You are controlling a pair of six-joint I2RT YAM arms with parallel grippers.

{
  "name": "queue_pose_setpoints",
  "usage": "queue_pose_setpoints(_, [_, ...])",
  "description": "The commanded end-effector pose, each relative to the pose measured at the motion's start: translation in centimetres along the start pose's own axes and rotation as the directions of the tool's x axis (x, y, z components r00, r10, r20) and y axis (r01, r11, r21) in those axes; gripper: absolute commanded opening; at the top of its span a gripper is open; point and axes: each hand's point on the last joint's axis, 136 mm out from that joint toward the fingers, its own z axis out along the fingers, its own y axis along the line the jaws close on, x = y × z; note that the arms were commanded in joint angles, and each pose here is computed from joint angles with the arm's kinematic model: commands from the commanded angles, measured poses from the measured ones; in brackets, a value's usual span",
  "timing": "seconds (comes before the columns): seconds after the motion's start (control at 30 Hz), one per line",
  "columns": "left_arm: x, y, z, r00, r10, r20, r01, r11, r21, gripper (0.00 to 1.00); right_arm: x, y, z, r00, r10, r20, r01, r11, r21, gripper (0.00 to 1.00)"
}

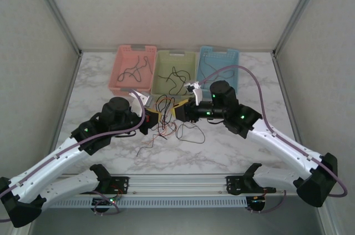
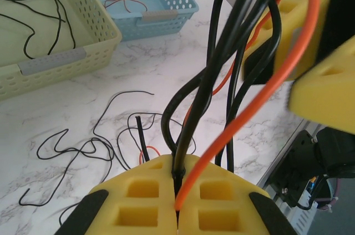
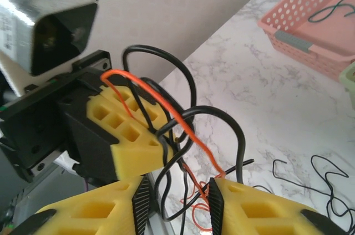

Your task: Untangle the cables

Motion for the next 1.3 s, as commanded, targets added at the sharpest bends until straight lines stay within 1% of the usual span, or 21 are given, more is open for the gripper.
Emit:
queue_pose_setpoints(0.0, [-1.1, -0.9, -0.5, 1.000, 0.009, 0.024, -0.010, 1.000, 0.028, 0.00, -1.2, 1.3, -1.5, 0.998, -0.052, 0.043, 0.052, 0.999, 0.001, 0.40])
queue_pose_setpoints(0.17, [-1.2, -1.0, -0.6, 1.000, 0.009, 0.023, -0.010, 0.999, 0.033, 0.00, -2.0, 1.7, -1.9, 0.995, -0.092, 0.040, 0.092, 0.996, 0.021, 0.47])
queue_pose_setpoints(0.27, [-1.1, -1.1, -0.6, 1.000, 0.008, 0.020, -0.009, 0.999, 0.039, 0.00, -2.3, 1.8, -1.6, 0.994, -0.099, 0.034, 0.099, 0.995, 0.009, 0.49])
queue_pose_setpoints(0.77, [-1.0, -1.4, -0.5, 1.000, 0.004, 0.013, -0.004, 0.999, 0.053, 0.00, -2.0, 0.9, 0.1, 0.997, -0.080, -0.001, 0.080, 0.997, 0.008, 0.50])
queue_pose_setpoints(1.03, [-1.0, -1.5, -0.6, 1.000, -0.002, 0.008, 0.002, 0.998, 0.061, 0.00, -2.0, 0.1, -0.1, 0.995, -0.095, 0.007, 0.094, 0.994, 0.056, 0.50])
queue_pose_setpoints(1.17, [-1.0, -1.6, -0.6, 1.000, -0.005, 0.007, 0.005, 0.998, 0.062, 0.00, -2.1, 0.0, -0.2, 0.995, -0.098, 0.009, 0.097, 0.993, 0.062, 0.50])
queue_pose_setpoints(1.27, [-1.1, -1.5, -0.6, 1.000, -0.005, 0.011, 0.005, 0.998, 0.059, 0.00, -2.0, 0.2, 0.1, 0.996, -0.093, 0.002, 0.093, 0.995, 0.044, 0.49])
